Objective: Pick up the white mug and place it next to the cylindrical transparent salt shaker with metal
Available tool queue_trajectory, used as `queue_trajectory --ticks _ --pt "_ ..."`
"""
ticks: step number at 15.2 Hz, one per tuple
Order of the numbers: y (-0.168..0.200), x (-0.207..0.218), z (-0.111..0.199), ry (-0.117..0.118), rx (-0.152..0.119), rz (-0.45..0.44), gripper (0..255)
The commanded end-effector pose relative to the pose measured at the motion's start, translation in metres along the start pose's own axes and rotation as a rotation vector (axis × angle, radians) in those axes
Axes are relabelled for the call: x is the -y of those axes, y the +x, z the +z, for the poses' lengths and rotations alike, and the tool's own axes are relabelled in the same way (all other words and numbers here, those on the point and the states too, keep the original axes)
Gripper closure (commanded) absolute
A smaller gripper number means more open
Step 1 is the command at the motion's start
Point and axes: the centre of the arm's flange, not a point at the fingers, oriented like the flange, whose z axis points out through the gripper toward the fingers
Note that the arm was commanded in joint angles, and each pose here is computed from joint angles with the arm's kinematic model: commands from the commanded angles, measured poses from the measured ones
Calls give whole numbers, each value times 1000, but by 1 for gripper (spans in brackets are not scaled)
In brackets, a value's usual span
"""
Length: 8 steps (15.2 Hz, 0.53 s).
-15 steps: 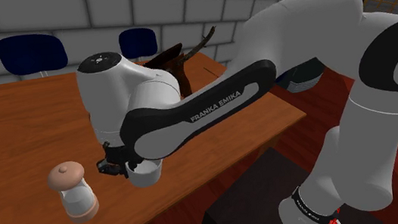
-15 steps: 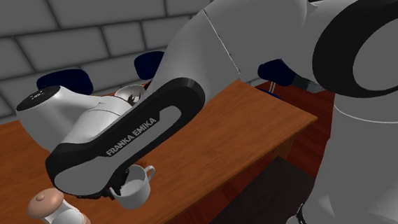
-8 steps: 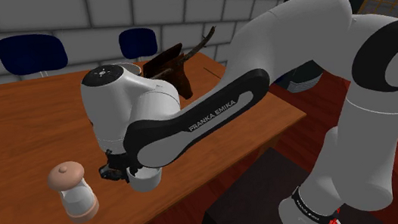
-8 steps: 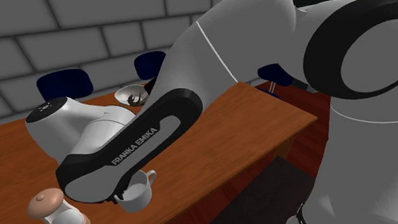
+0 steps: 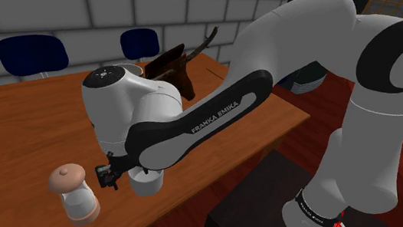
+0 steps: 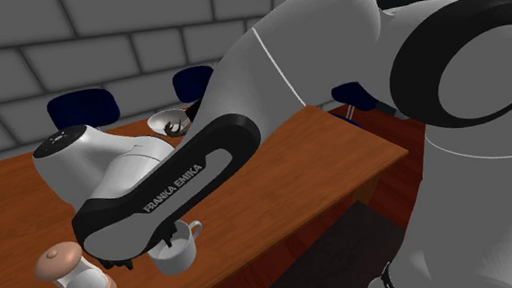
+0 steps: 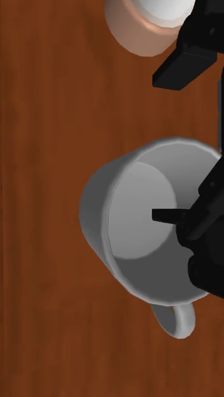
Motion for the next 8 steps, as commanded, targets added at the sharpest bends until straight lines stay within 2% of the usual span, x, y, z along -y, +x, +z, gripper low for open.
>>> queue_trajectory --ticks 1,2,6,8 --pt "0 0 0 0 0 0 0" --pt "0 0 0 0 0 0 0" --pt "0 0 -50 0 0 0 0" --pt "0 0 -50 0 0 0 0"
